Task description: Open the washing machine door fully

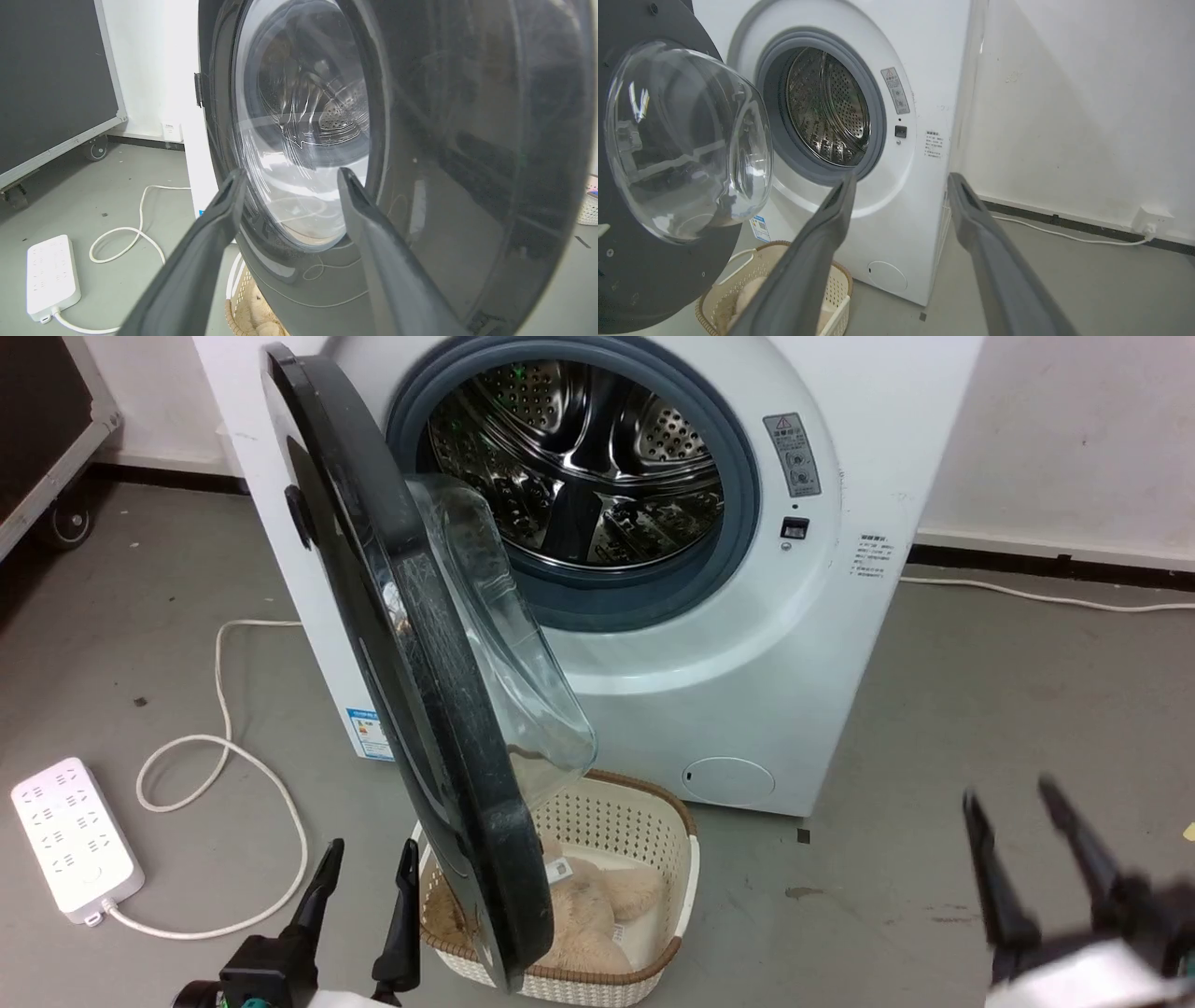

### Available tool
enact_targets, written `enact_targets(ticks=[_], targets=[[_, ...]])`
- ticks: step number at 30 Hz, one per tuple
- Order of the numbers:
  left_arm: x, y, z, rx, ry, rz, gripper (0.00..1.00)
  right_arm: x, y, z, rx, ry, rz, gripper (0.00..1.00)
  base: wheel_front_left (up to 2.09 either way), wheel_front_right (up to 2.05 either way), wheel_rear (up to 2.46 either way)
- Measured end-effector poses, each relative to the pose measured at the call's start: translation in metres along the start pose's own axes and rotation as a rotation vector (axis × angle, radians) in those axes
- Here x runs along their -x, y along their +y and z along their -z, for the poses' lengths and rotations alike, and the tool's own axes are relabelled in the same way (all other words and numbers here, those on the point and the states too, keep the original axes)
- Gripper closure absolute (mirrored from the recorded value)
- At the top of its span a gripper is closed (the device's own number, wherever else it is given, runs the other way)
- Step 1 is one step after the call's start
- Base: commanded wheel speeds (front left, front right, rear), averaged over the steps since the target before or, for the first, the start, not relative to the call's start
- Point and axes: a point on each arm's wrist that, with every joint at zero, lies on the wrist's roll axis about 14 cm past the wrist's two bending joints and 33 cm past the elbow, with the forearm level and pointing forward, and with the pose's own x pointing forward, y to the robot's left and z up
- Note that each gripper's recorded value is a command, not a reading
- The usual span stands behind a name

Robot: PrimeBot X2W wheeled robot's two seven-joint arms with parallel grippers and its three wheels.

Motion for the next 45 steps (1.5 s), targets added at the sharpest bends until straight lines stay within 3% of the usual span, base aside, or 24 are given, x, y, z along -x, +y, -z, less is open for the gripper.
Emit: enact_targets(ticks=[6,17,18,19,24,28,29,31,38,45], targets=[[0.002,0.000,0.013,0.001,0.043,0.007,0.00,0.043,-0.013,0.023,-0.004,0.061,0.141,0.00,0.00,0.00,0.00],[0.004,-0.002,0.021,0.003,0.067,0.017,0.00,0.046,-0.005,0.029,-0.071,0.065,0.134,0.00,0.00,0.00,0.00],[0.004,-0.002,0.021,0.001,0.068,0.018,0.58,0.046,-0.005,0.029,-0.073,0.067,0.134,0.00,0.00,0.00,0.00],[0.004,-0.002,0.021,-0.003,0.068,0.019,1.00,0.046,-0.005,0.030,-0.075,0.068,0.135,0.00,0.00,0.00,0.00],[0.003,-0.002,0.013,-0.035,0.045,0.027,1.00,0.047,-0.006,0.032,-0.081,0.072,0.138,0.00,0.00,0.00,0.00],[-0.008,0.025,-0.049,-0.044,-0.150,-0.071,1.00,0.047,-0.008,0.029,-0.086,0.059,0.145,0.00,0.00,0.00,0.00],[-0.014,0.027,-0.096,-0.036,-0.300,-0.090,1.00,0.047,-0.008,0.027,-0.086,0.054,0.145,0.00,0.00,0.00,0.00],[-0.017,0.022,-0.125,-0.028,-0.393,-0.082,1.00,0.048,-0.009,0.026,-0.085,0.053,0.149,0.00,0.00,0.00,0.00],[-0.015,-0.024,-0.192,0.000,-0.576,0.052,1.00,0.052,-0.009,0.025,-0.096,0.049,0.156,0.00,0.00,0.00,0.00],[-0.013,-0.085,-0.194,0.006,-0.523,0.234,1.00,0.054,-0.010,0.027,-0.107,0.053,0.162,0.00,0.00,0.00,0.00]])
